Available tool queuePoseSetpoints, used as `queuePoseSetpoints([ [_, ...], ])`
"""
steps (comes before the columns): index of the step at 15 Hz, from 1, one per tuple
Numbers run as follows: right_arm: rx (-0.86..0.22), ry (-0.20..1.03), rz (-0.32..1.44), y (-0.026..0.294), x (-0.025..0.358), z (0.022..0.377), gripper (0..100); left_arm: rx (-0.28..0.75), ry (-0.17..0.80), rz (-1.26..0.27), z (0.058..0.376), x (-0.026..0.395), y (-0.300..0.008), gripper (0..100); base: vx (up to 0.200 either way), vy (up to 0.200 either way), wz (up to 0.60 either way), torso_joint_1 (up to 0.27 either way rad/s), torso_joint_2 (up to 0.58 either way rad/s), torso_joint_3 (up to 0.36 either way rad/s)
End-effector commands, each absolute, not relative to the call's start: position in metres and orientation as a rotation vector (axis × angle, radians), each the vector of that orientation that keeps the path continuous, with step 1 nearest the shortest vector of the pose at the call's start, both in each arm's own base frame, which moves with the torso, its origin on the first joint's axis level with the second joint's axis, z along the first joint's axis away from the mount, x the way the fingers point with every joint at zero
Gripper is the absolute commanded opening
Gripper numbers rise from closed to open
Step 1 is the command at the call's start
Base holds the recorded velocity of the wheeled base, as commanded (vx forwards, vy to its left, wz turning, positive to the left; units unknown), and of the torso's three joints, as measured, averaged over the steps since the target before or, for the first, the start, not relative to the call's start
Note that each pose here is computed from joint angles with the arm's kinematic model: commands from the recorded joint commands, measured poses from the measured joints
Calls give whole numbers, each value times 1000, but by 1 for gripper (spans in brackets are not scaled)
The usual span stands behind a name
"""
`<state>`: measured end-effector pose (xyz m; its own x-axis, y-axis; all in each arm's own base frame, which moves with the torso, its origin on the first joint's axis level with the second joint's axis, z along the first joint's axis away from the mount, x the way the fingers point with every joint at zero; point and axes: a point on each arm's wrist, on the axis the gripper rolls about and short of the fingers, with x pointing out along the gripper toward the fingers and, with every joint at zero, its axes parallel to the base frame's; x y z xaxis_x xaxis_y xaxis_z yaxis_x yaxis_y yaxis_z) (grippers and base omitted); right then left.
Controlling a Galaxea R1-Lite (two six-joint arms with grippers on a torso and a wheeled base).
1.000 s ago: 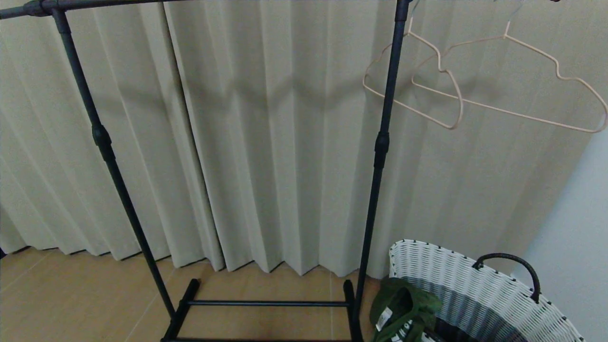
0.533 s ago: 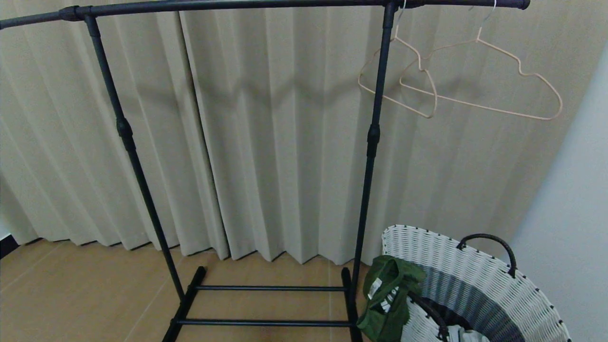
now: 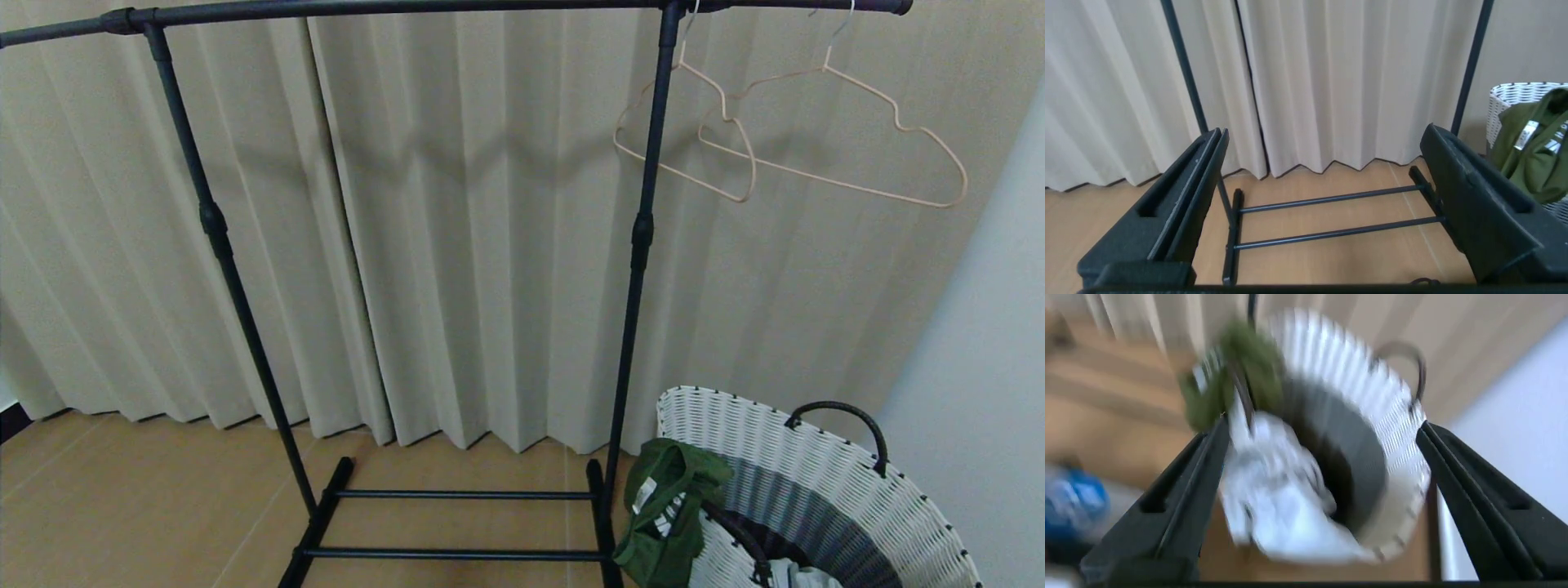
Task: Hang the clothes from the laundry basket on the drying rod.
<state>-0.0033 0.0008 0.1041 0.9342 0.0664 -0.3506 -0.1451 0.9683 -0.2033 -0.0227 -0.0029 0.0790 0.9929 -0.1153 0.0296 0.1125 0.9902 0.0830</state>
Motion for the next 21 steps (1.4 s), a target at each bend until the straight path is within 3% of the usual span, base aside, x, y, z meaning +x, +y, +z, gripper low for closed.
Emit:
queuePoseSetpoints([
  [1, -407, 777, 149, 0, 40, 97, 100, 82, -35, -114, 79, -23, -3, 100, 0, 0, 0, 0, 0, 0],
  [4, -456, 944, 225, 2, 65, 88, 100, 82, -37, -114, 79, -23, -3, 100, 0, 0, 0, 0, 0, 0],
  [11, -503, 1100, 362, 14, 119, 60, 100, 82, -35, -112, 79, -23, -3, 100, 0, 0, 0, 0, 0, 0],
  [17, -540, 1151, 301, 15, 148, 38, 100, 82, -34, -114, 79, -23, -3, 100, 0, 0, 0, 0, 0, 0],
  [21, -540, 1112, 257, 13, 162, 31, 100, 82, -34, -112, 79, -23, -3, 100, 0, 0, 0, 0, 0, 0],
])
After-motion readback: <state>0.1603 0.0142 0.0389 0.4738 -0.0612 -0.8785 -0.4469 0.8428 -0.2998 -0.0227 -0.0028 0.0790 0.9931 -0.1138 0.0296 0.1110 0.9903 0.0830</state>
